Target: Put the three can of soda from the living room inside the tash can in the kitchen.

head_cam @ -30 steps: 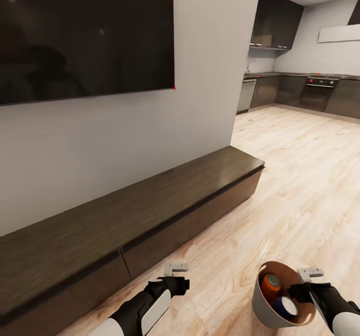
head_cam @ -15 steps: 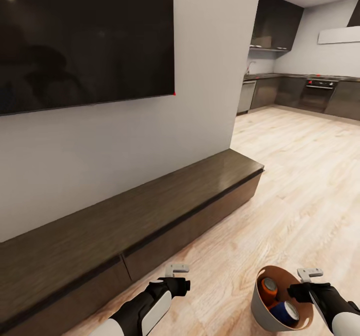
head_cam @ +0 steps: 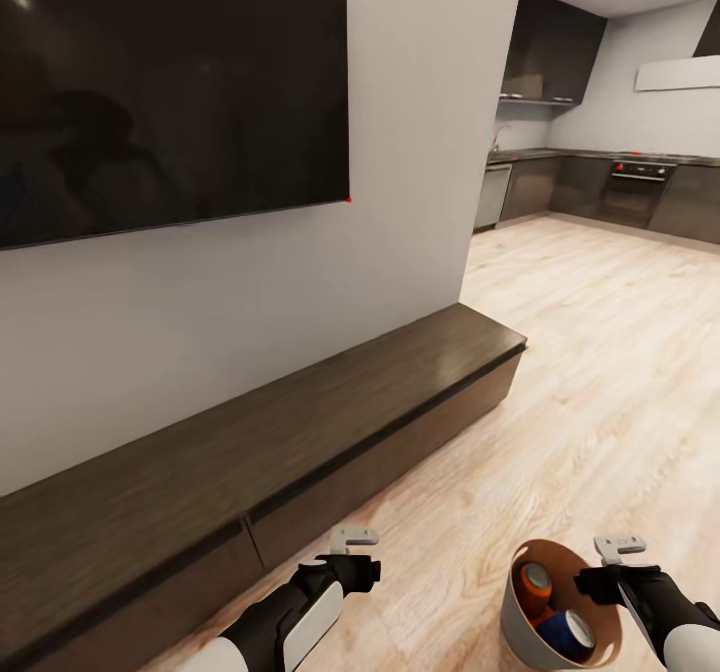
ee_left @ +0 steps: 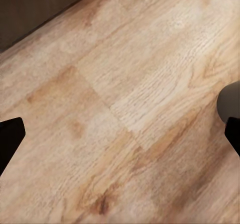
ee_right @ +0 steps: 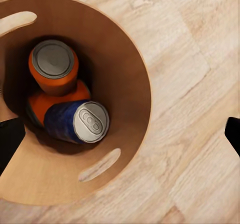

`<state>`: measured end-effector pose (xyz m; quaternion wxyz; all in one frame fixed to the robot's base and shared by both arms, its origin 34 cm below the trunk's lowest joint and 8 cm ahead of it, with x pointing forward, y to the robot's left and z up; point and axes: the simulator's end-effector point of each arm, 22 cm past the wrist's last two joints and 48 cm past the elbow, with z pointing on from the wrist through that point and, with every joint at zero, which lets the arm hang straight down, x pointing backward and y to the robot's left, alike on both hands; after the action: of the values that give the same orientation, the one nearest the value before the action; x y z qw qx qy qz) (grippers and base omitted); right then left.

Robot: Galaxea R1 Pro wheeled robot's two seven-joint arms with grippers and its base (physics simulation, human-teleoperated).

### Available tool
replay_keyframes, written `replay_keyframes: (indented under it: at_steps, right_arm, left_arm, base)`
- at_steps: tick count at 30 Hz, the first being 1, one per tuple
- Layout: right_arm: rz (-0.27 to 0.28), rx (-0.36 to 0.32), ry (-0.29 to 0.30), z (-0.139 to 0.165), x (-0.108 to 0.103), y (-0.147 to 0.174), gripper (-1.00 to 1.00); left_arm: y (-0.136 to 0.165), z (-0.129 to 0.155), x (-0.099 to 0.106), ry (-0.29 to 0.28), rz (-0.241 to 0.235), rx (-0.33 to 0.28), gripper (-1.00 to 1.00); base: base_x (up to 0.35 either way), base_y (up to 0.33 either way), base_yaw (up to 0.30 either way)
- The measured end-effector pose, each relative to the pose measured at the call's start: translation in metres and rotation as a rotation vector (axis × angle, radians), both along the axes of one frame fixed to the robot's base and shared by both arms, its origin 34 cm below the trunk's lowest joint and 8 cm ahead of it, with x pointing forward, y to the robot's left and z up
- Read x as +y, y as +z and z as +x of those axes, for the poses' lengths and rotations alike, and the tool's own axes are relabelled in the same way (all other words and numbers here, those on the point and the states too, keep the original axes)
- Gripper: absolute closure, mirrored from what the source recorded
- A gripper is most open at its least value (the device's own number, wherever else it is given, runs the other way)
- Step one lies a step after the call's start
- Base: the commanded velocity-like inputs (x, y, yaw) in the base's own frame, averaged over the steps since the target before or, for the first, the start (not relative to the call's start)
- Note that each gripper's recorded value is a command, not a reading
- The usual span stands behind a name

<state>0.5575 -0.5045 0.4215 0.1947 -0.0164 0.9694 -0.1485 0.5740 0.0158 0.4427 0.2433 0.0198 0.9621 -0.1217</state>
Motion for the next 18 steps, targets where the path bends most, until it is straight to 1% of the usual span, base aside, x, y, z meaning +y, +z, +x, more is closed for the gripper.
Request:
replay_keyframes:
  at_steps: [18]
  right_arm:
    - [0.001, -0.001, 0.001, 0.006, 0.001, 0.037, -1.00]
  left_arm:
    - [0.036, 0.005, 0.000, -0.001, 0.002, 0.001, -1.00]
  base:
    - [0.000, 0.000, 0.000]
